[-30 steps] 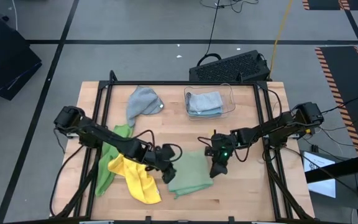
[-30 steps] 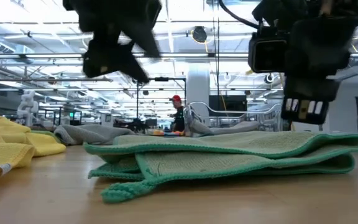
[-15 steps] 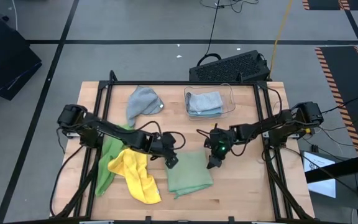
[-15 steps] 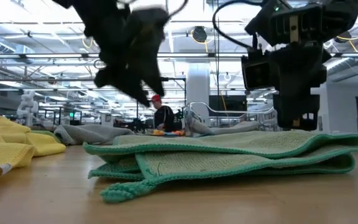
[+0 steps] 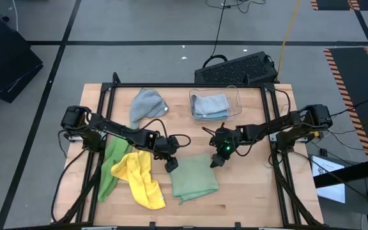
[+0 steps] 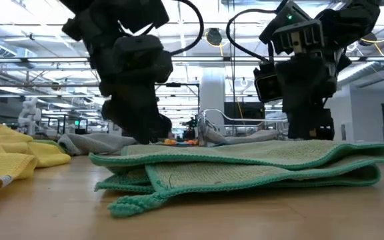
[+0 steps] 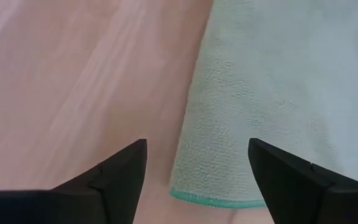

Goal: Fold microfiber towels
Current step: Fold the light green towel

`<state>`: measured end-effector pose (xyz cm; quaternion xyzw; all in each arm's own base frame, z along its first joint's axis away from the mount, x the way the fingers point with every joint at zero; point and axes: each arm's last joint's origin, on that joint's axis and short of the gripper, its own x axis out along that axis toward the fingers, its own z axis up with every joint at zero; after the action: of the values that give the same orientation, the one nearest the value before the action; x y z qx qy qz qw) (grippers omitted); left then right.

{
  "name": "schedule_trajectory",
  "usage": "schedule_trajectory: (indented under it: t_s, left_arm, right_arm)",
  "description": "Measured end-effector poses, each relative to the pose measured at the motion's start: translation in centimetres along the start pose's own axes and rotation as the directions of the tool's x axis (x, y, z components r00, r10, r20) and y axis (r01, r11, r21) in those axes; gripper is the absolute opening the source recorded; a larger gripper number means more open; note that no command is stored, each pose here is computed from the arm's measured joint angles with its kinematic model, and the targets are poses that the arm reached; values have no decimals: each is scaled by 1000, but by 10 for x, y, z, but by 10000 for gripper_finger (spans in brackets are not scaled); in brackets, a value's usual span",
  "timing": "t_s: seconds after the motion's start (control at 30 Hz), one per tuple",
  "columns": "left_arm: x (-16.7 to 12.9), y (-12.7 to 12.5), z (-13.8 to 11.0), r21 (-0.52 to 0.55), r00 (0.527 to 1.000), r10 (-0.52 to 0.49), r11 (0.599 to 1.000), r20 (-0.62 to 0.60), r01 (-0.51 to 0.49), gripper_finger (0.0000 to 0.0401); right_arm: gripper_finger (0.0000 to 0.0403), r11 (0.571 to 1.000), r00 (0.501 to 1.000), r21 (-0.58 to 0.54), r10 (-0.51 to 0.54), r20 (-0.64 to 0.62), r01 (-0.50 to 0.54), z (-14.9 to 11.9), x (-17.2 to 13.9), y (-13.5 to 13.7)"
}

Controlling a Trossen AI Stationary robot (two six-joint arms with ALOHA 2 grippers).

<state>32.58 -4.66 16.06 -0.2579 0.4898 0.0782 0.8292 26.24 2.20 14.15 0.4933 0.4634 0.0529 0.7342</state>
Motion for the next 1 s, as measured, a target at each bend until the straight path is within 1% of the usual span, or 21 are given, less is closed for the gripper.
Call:
schedule_trajectory:
  t_s: [0.13, 0.2, 0.3, 0.4, 0.53, 0.67, 0.8, 0.9, 1.0]
  left_arm:
    - [6, 11, -7, 7, 999, -22, 1000, -24, 22, 263]
    - [7, 13, -7, 6, 999, -32, 999, -29, 33, 259]
    - [9, 15, -11, 43, 999, -37, 998, -34, 39, 258]
    - [11, 16, -13, 77, 999, -51, 996, -19, 52, 258]
    - [12, 22, -19, 69, 998, -21, 997, -57, 25, 257]
    - [10, 25, -26, 55, 989, -1, 998, -147, 9, 257]
    - [8, 27, -31, -10, 973, -23, 1000, -228, 22, 257]
    - [3, 25, -32, -45, 970, -61, 998, -235, 52, 257]
    - [-5, 21, -31, -65, 973, -87, 995, -212, 75, 257]
  right_arm:
    - [213, 1000, 999, -10, 24, 42, -24, 1, -11, 7]
    - [229, 1000, 995, 2, 20, 98, -20, 2, -18, 12]
    - [244, 999, 980, 32, -9, 201, 3, 3, -27, 16]
    - [249, 994, 964, 98, -69, 257, 45, 2, -31, 15]
    - [249, 976, 955, 191, -152, 254, 105, -1, -31, 9]
    - [249, 967, 955, 233, -159, 250, 100, -1, -31, 8]
    - [249, 961, 951, 263, -159, 264, 88, -2, -30, 10]
    - [249, 958, 943, 272, -174, 284, 95, -2, -30, 10]
    - [249, 954, 940, 287, -176, 293, 89, -2, -30, 10]
